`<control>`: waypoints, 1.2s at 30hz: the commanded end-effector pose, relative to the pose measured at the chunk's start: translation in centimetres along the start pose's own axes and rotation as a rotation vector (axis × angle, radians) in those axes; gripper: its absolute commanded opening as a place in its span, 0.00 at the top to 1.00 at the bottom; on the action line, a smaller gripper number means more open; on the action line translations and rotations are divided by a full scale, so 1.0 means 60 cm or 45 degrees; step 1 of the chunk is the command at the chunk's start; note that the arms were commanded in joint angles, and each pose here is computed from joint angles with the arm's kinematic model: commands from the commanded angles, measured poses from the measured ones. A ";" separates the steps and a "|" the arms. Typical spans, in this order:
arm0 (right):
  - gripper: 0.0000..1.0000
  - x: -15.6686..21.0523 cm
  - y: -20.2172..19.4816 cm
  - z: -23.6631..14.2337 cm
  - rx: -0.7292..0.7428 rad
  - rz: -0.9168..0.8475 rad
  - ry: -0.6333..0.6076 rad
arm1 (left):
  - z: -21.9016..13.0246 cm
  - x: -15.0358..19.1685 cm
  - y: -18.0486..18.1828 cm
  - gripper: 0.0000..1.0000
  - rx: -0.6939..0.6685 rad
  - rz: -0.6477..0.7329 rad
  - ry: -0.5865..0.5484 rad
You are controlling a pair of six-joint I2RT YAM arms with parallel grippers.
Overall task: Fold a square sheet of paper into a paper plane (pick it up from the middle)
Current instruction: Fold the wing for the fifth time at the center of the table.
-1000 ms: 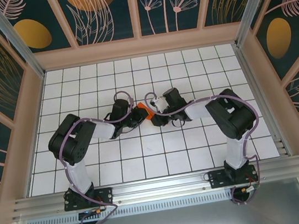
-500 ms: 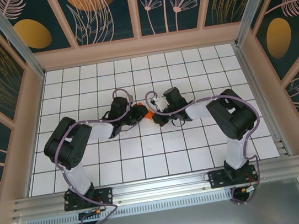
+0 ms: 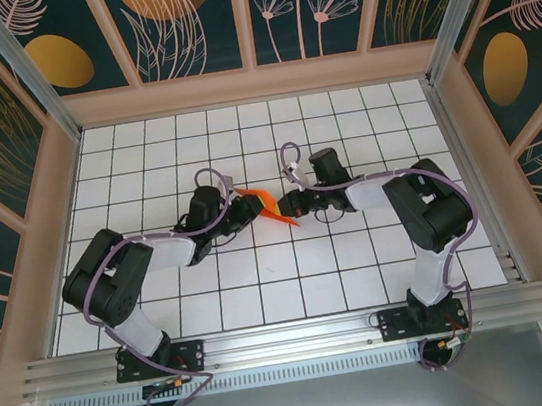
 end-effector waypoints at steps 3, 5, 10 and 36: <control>1.00 0.013 -0.001 0.010 -0.111 0.164 0.010 | 0.014 0.007 0.010 0.73 0.053 -0.012 0.044; 1.00 0.018 -0.007 0.011 -0.120 0.210 0.016 | 0.017 0.009 0.011 0.73 0.060 -0.014 0.053; 1.00 0.030 -0.015 0.016 -0.139 0.277 0.048 | 0.022 0.011 0.021 0.75 0.045 -0.016 0.059; 1.00 0.090 -0.066 0.045 0.053 0.392 0.257 | 0.055 0.012 0.046 0.79 -0.026 -0.036 0.110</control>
Point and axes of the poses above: each hand's point on the last joint's axis, 136 mm out from that joint toward the fingers, its own z axis out along the fingers, its own y axis along the line the jaws close on, x = y × z, the point moved 2 cm from there along -z, back along the fingers, and after that the axes turned 13 degrees about -z, right-handed, at the moved point
